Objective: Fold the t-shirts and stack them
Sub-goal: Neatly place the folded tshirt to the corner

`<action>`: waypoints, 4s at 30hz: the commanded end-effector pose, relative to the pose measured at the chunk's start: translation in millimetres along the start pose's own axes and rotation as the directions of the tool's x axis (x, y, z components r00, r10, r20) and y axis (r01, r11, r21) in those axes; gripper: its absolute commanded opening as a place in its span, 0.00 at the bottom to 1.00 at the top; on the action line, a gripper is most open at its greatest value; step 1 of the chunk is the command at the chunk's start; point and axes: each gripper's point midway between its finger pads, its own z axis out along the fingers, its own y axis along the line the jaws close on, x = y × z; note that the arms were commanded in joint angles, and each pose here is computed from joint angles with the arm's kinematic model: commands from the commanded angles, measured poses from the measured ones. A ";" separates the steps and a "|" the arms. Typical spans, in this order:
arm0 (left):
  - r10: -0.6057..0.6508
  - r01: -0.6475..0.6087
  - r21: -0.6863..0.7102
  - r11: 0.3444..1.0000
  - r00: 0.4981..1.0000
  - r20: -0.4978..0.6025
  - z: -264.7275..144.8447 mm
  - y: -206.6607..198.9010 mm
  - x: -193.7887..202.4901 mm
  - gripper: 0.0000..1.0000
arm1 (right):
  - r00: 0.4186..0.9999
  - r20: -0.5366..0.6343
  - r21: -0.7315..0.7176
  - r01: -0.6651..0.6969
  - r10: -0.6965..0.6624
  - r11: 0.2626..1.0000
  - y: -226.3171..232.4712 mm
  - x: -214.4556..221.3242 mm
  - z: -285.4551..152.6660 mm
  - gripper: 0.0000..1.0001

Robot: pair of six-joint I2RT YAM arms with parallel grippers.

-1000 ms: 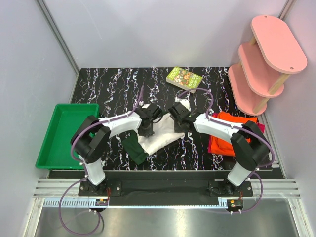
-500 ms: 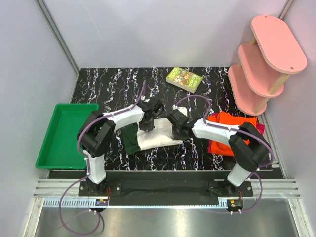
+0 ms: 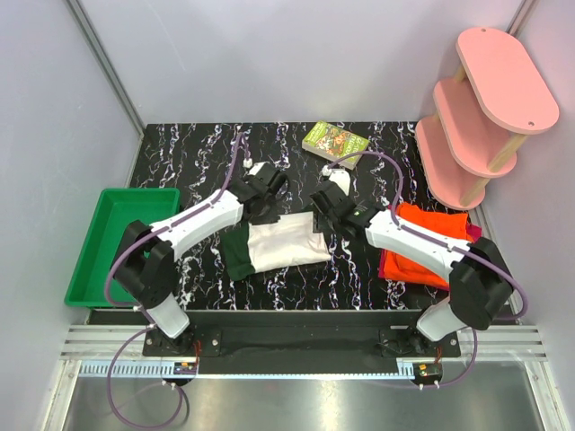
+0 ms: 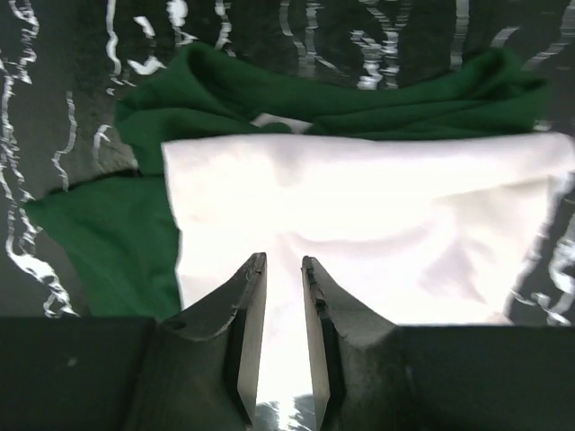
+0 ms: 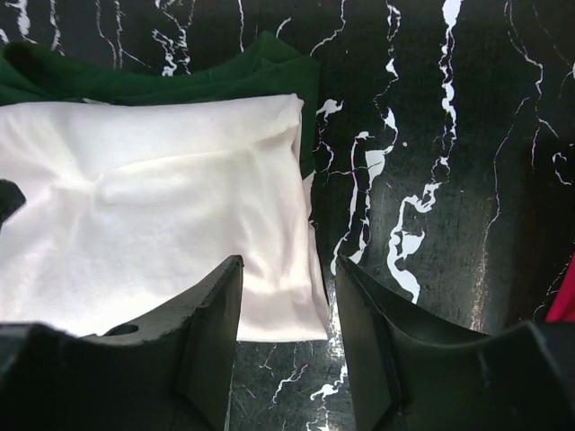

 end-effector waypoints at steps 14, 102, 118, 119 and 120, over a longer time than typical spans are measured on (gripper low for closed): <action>-0.022 0.025 0.009 1.000 0.975 -0.222 52.6 -18.3 99.2 0.26 | 0.993 -0.119 0.021 -0.016 0.018 1.000 -2.2 32.1 53.8 0.54; 0.095 -0.117 0.439 0.891 0.993 0.073 -88.8 -16.6 106.2 0.33 | 0.958 0.282 0.592 -0.135 -0.047 0.794 -173.6 -131.6 -176.4 0.00; 0.155 -0.166 0.470 0.867 0.986 0.062 -90.0 -23.3 111.2 0.33 | 0.973 0.227 0.742 -0.200 0.042 0.640 -245.8 -72.1 -209.1 0.00; 0.159 -0.169 0.472 0.865 0.985 0.062 -90.6 -23.9 111.2 0.33 | 0.972 0.227 0.755 -0.212 0.057 0.620 -252.6 -69.6 -210.9 0.00; 0.168 -0.175 0.474 0.863 0.984 0.058 -90.2 -24.0 112.8 0.33 | 0.974 0.220 0.764 -0.210 0.060 0.610 -256.2 -66.2 -210.4 0.00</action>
